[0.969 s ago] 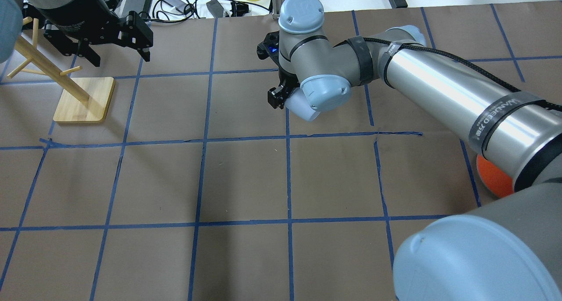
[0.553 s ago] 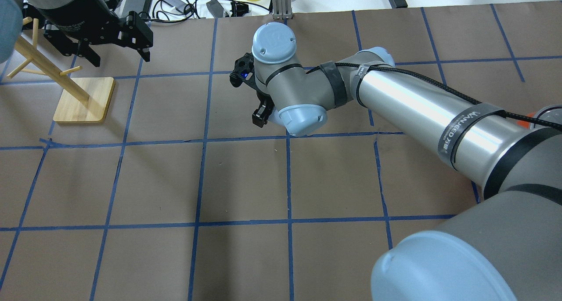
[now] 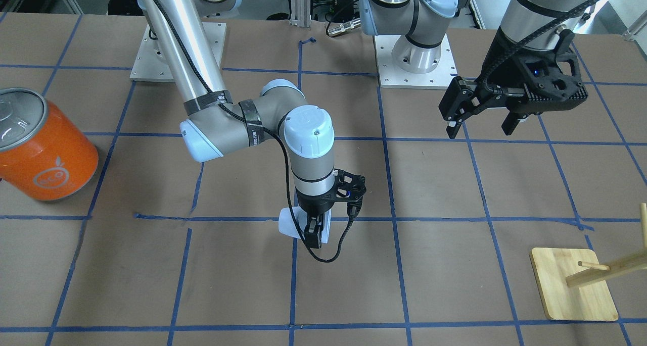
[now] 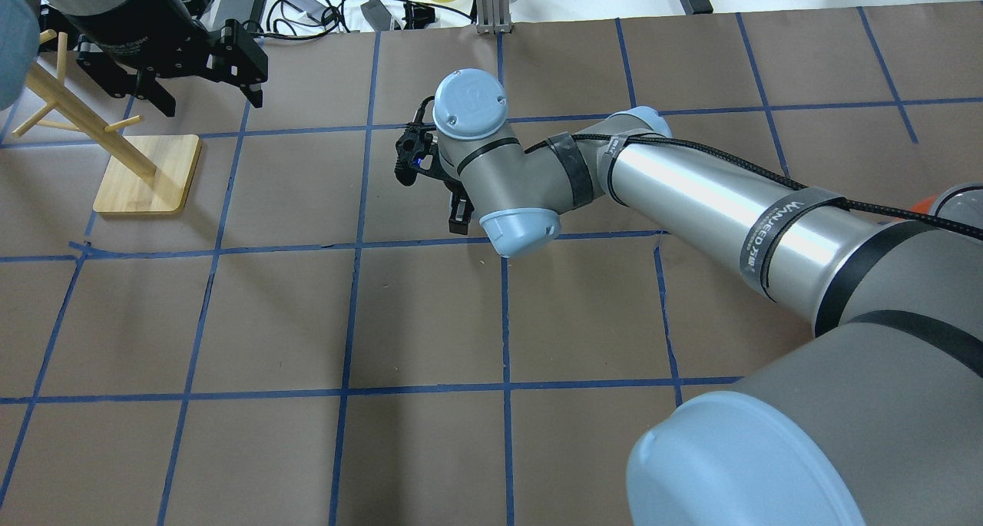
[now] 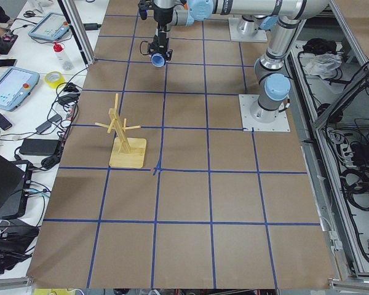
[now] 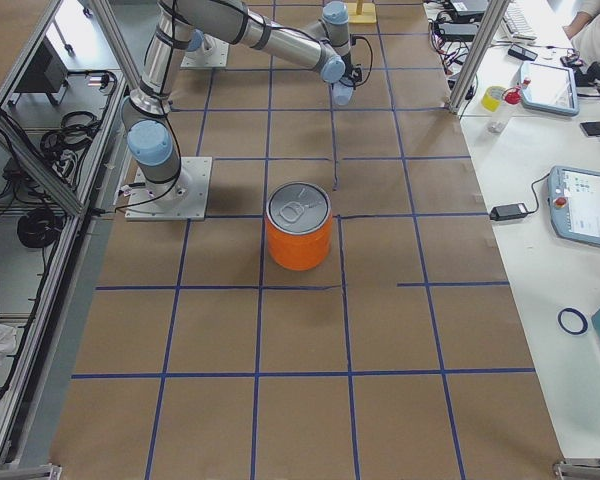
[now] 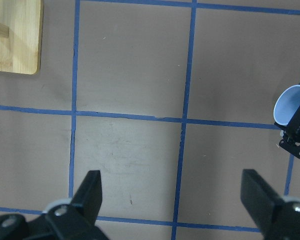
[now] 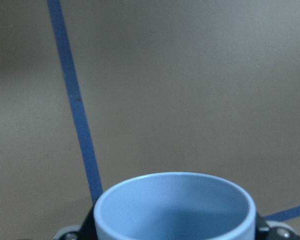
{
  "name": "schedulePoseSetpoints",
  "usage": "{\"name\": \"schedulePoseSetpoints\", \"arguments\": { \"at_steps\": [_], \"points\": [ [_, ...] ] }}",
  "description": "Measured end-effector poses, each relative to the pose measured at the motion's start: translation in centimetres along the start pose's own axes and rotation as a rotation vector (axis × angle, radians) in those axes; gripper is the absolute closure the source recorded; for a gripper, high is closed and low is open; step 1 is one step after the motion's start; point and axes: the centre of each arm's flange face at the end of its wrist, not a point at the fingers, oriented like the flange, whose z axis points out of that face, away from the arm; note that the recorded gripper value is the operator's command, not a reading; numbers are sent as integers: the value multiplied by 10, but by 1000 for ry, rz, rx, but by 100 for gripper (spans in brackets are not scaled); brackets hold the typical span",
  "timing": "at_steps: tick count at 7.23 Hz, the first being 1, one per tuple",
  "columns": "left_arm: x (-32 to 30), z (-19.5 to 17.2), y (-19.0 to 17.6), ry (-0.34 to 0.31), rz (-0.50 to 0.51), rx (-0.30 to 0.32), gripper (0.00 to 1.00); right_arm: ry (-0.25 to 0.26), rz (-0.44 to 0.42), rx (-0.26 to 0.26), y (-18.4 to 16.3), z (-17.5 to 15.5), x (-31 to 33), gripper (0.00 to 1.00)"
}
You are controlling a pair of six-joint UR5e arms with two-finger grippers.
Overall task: Flip cup
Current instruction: 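Carry the cup with the right gripper toward the left gripper, tilting it sideways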
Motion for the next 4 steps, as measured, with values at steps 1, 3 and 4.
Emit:
{"name": "schedulePoseSetpoints", "arguments": {
  "at_steps": [1, 3, 4],
  "points": [
    [0, 0, 0, 1, 0, 0, 0, -3, -93, 5, -7, 0, -7, 100],
    [0, 0, 0, 0, 1, -1, 0, -18, -193, 12, -23, 3, -30, 100],
    [0, 1, 0, -1, 1, -1, 0, -16, -207, 15, -24, 8, -38, 100]
  ]
}}
